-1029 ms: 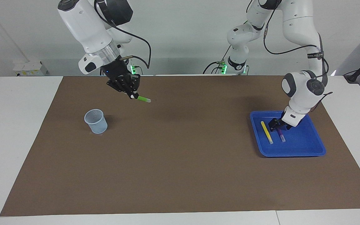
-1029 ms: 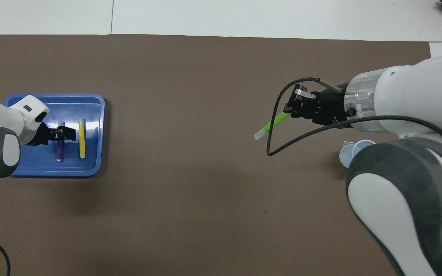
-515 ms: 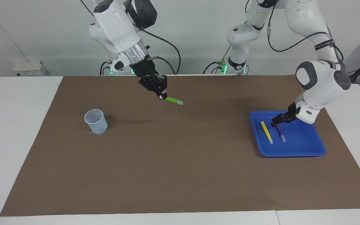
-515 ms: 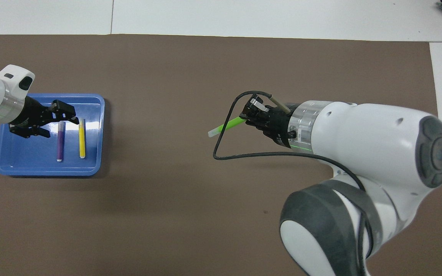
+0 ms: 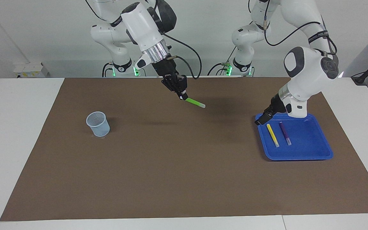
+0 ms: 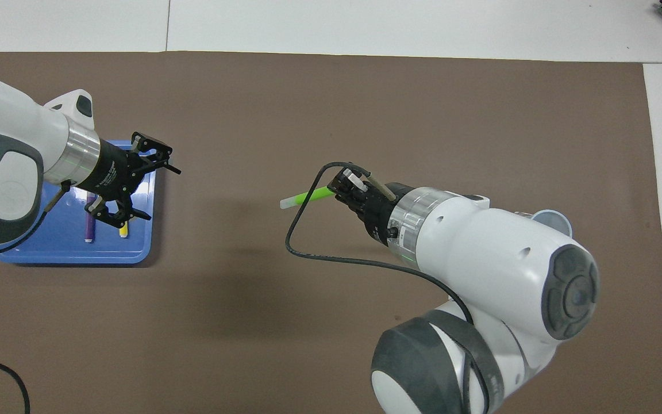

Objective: Right arm passes pens to left for tray arrangement
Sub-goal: 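Grasp the green pen from the right gripper with the left gripper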

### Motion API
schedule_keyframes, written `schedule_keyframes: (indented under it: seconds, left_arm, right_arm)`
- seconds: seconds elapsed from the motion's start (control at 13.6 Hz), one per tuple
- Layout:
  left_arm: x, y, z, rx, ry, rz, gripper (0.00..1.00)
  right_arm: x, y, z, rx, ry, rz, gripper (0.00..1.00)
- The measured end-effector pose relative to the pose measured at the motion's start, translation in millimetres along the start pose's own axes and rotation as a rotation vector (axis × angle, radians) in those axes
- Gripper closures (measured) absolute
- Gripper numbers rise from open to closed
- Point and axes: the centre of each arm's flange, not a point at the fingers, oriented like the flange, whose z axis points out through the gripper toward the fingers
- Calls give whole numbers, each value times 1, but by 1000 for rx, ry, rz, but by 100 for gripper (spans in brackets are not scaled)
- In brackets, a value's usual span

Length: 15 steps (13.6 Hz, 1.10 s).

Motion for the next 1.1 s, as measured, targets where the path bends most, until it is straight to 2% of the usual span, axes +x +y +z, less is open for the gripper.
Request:
schedule_keyframes:
  seconds: [0.37,0.59,0.81,1.1]
  left_arm:
    - [-58,13,-12,-59,-117,-318,0]
    - [-96,24,-9,-75,-191,-444,0]
    - [-127,37,6,-122,-246,-517,0]
    - [-150,40,31,-195,-255,-564,0]
  right_arm:
    - [-2,4,3,4,5,0,82]
    - [-15,10,13,28,14,-16,82]
    - [-22,14,19,29,13,-24,82]
    - [-21,14,19,28,14,-22,82]
